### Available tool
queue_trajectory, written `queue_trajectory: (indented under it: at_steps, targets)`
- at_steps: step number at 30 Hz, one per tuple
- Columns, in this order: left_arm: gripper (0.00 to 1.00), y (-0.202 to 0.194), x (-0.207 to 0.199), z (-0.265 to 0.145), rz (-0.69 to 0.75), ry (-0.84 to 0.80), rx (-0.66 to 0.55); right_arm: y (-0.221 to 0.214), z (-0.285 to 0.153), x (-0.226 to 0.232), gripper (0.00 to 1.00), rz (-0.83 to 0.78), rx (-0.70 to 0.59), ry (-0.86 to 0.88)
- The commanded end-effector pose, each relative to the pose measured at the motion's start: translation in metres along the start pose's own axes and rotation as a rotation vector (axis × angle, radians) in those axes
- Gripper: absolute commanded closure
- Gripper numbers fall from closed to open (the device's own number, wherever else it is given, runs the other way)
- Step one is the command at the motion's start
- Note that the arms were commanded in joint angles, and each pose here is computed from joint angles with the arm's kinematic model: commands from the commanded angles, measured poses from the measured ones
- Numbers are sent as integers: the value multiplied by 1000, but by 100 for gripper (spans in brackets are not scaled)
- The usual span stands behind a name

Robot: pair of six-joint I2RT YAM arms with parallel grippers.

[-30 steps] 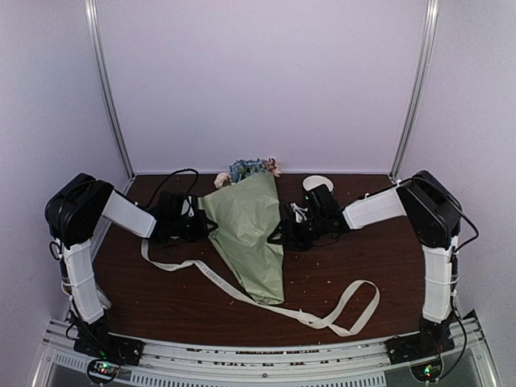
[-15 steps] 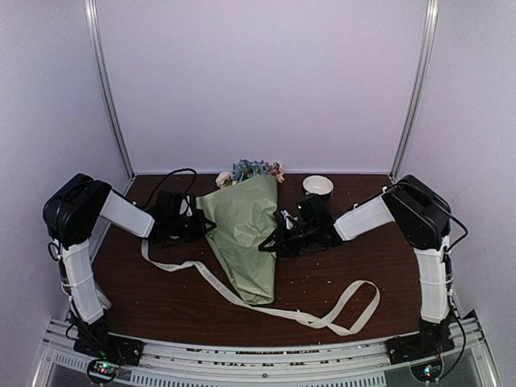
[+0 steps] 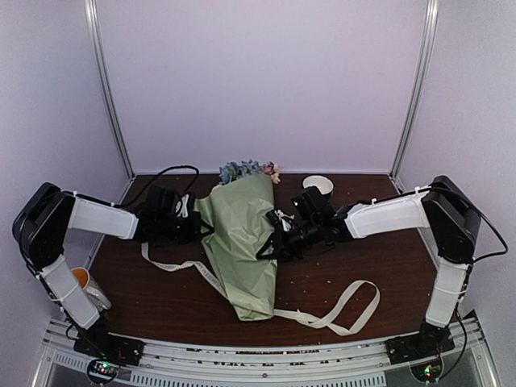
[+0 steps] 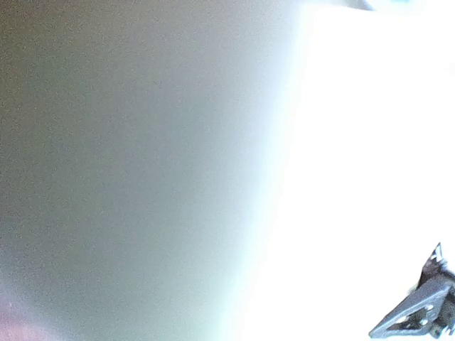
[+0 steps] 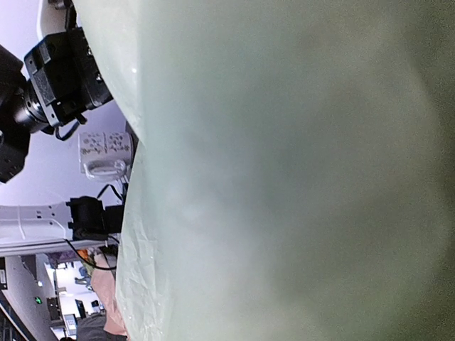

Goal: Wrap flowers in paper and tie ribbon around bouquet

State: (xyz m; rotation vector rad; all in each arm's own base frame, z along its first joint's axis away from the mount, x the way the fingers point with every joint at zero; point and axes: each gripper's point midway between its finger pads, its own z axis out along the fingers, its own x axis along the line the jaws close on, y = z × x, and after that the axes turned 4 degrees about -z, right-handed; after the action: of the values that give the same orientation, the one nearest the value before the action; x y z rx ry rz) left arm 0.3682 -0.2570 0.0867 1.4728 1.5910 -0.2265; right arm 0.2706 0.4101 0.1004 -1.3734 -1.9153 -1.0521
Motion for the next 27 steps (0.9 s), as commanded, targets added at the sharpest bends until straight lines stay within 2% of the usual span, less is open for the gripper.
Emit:
queue_trajectory:
  at_steps: [1, 5, 9, 14, 16, 19, 23, 27]
  targets:
    - [100, -34, 14, -12, 57, 39, 71, -61, -2, -3, 89, -89, 175, -51]
    - [100, -67, 31, -12, 84, 81, 156, -97, -17, -15, 71, -124, 268, -122]
    - [100, -81, 49, -11, 95, 134, 182, -114, -58, -26, 58, -173, 274, -261]
    - [100, -86, 48, -9, 96, 127, 195, -138, -138, -70, 54, -172, 248, -629]
    - [100, -88, 49, -9, 96, 135, 200, -152, -161, -75, 53, -171, 246, -691]
    - [100, -89, 49, -8, 97, 134, 203, -175, -167, -72, 50, -230, 263, -667]
    - [100, -88, 47, -6, 102, 129, 211, -202, -144, -69, 45, -293, 323, -555]
    - [100, -85, 44, -8, 116, 137, 206, -217, -126, -78, 44, -307, 385, -544]
